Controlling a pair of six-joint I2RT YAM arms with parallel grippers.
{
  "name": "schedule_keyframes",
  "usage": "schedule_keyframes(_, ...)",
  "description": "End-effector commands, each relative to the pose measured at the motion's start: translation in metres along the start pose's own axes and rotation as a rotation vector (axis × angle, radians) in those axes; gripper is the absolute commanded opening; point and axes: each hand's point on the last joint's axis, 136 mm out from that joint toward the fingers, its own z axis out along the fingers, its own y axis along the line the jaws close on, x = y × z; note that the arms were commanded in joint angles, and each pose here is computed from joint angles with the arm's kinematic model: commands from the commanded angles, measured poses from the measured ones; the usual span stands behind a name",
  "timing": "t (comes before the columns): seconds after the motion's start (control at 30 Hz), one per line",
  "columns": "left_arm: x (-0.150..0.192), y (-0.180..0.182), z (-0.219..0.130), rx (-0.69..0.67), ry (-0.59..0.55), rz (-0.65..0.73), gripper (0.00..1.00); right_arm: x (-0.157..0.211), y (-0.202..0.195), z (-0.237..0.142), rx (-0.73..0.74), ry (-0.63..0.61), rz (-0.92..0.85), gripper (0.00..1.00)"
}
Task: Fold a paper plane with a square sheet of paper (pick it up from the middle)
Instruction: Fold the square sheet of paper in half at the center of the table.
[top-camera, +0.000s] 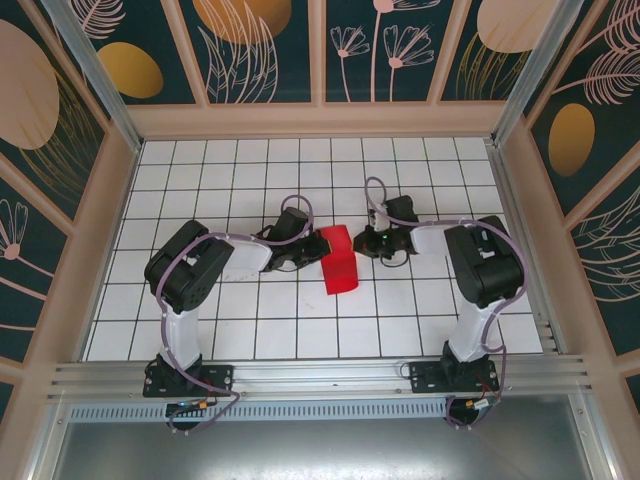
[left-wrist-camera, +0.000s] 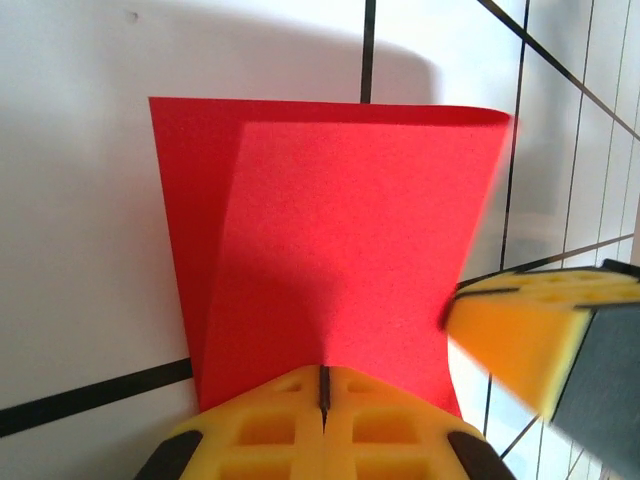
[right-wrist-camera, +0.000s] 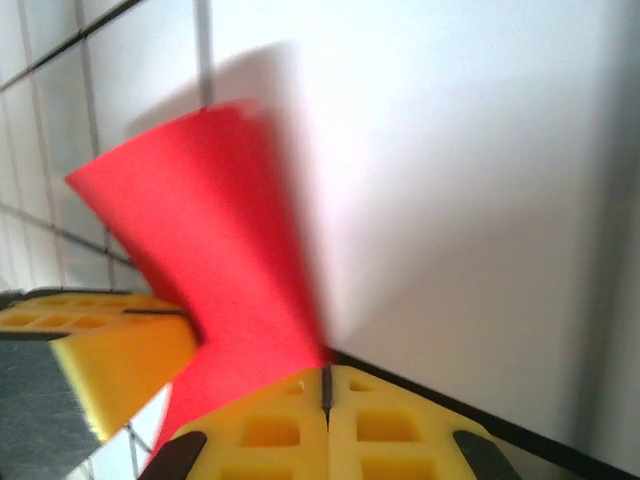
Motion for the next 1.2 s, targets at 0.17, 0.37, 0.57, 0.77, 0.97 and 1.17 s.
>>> schedule_keyframes(0.17,0.076,0.157,-0.009,-0.527,0.192,-0.075,0.0,-0.023,0.036,-0.025,-0.035,-0.113,-0.043,0.0)
schedule_keyframes(0.37,0.075,0.156,-0.01,-0.523,0.191,-0.071,0.0,-0.014,0.059,0.014,-0.067,-0.036,-0.075,0.0)
schedule_keyframes(0.57,0.076,0.157,-0.01,-0.533,0.205,-0.047,0.0,-0.017,0.035,0.033,-0.006,-0.032,-0.045,0.0)
schedule_keyframes(0.77,0.081,0.166,-0.017,-0.572,0.226,-0.018,0.0,-0.031,-0.013,0.019,0.105,-0.111,0.038,0.0)
schedule_keyframes(0.97,0.074,0.163,-0.019,-0.585,0.238,0.074,0.0,-0.06,-0.005,-0.02,0.129,-0.262,0.029,0.0)
schedule_keyframes(1.17,0.064,0.152,-0.017,-0.576,0.25,0.155,0.0,-0.044,0.046,-0.013,-0.022,-0.198,-0.042,0.0)
